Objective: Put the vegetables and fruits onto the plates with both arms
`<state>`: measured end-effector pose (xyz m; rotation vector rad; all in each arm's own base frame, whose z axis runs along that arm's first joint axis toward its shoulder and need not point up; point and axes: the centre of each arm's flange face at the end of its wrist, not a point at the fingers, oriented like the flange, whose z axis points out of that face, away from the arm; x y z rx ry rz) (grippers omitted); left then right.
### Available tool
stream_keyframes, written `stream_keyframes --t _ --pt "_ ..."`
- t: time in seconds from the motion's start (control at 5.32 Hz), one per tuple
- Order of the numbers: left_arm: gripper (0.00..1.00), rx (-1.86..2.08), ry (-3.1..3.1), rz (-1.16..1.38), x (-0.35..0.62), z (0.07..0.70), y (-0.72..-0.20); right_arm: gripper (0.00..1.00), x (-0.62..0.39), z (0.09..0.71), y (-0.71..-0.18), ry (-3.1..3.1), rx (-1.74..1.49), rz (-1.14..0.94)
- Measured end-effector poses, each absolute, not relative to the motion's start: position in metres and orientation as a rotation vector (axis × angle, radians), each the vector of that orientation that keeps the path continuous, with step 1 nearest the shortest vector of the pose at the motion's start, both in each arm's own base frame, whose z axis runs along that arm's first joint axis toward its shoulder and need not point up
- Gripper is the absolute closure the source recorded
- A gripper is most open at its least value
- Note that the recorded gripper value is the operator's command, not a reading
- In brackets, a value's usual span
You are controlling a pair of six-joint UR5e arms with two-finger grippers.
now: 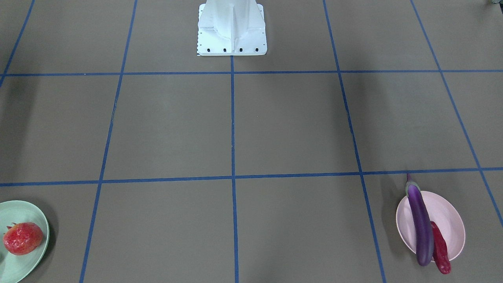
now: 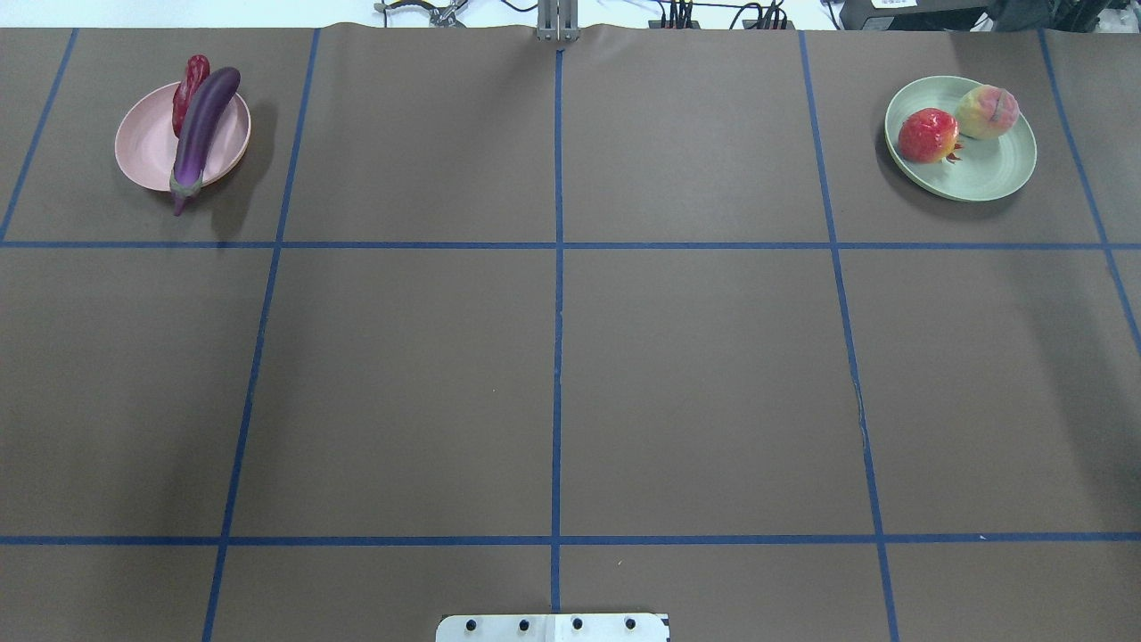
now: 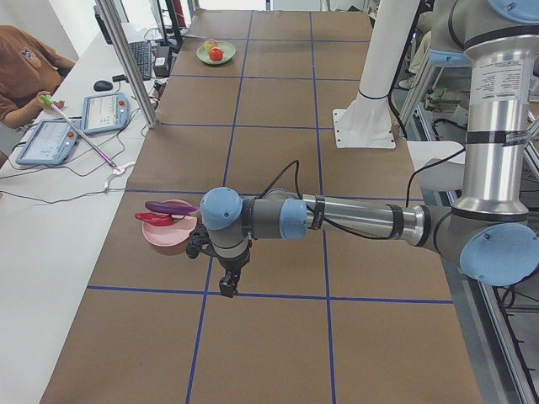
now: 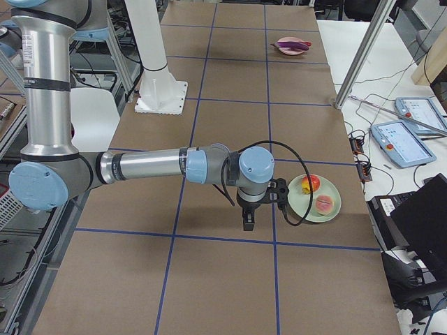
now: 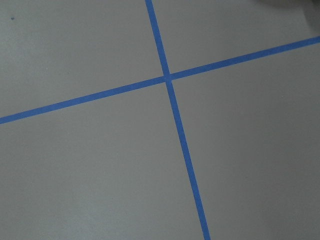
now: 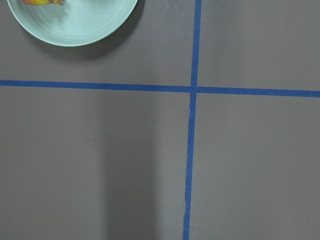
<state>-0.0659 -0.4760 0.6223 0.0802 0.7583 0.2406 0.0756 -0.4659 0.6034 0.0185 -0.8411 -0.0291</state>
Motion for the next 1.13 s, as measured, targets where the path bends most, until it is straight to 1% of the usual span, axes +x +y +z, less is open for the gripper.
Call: stream_keyframes --t 1.13 --pt "0.0 0.082 0.758 0.243 -0.0654 0.6227 -0.4774 0.0 0.0752 0.6049 -0.4648 -0.843 0.015 -0.028"
